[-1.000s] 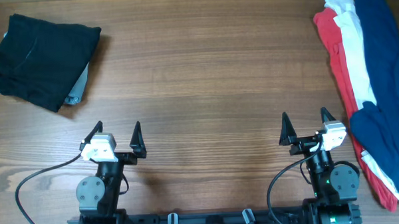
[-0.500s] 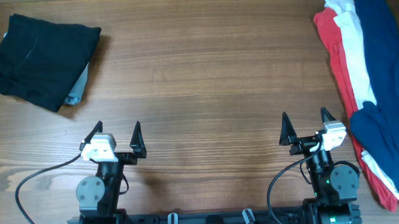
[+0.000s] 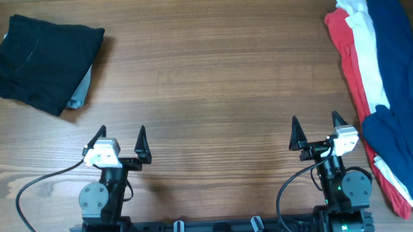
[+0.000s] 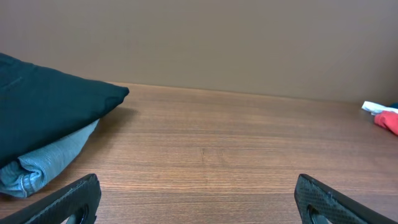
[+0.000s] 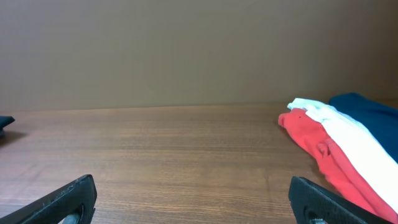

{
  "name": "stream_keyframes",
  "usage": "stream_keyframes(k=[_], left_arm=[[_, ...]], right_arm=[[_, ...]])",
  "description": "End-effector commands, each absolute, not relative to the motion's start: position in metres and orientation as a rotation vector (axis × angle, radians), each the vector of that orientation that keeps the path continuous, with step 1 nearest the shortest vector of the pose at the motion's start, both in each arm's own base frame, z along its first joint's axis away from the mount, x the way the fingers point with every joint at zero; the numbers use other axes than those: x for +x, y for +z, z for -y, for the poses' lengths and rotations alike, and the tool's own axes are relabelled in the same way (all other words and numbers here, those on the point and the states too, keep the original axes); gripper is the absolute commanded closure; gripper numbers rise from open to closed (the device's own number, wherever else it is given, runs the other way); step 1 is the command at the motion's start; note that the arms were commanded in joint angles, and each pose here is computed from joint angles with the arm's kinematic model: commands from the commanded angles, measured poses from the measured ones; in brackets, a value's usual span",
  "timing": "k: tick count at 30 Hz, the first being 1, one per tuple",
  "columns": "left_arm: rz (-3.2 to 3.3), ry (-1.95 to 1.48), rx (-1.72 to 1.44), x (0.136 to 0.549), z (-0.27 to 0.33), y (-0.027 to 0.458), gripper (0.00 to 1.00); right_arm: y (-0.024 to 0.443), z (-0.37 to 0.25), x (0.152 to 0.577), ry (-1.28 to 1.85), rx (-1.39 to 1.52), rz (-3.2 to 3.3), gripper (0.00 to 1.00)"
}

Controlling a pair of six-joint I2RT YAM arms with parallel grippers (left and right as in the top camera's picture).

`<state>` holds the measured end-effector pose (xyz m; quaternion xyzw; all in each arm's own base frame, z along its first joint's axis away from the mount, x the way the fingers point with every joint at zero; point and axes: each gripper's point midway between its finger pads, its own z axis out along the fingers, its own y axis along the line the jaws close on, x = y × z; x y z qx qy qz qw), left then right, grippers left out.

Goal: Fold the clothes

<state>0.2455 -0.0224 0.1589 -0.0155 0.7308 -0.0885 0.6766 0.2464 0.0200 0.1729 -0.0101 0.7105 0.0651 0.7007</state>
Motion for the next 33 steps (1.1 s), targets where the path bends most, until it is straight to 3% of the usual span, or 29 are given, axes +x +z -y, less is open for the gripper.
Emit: stream_keyframes(k=[1, 26, 33], left_arm=[[-1.643, -0.195, -0.009, 0.245, 0.024, 0.158, 0.00], [-1.655, -0.225, 0.003, 0.245, 0.029, 0.157, 0.00], [-1.664, -0.301, -0.076, 0.245, 0.029, 0.182, 0.00]], right_arm=[[0.176, -0.017, 0.246, 0.138, -0.005, -1.570, 0.00], [0.177, -0.015, 0.246, 0.225, 0.102, -1.587, 0.00], [0.203, -0.012, 0.246, 0.201, 0.119, -1.659, 0.00]])
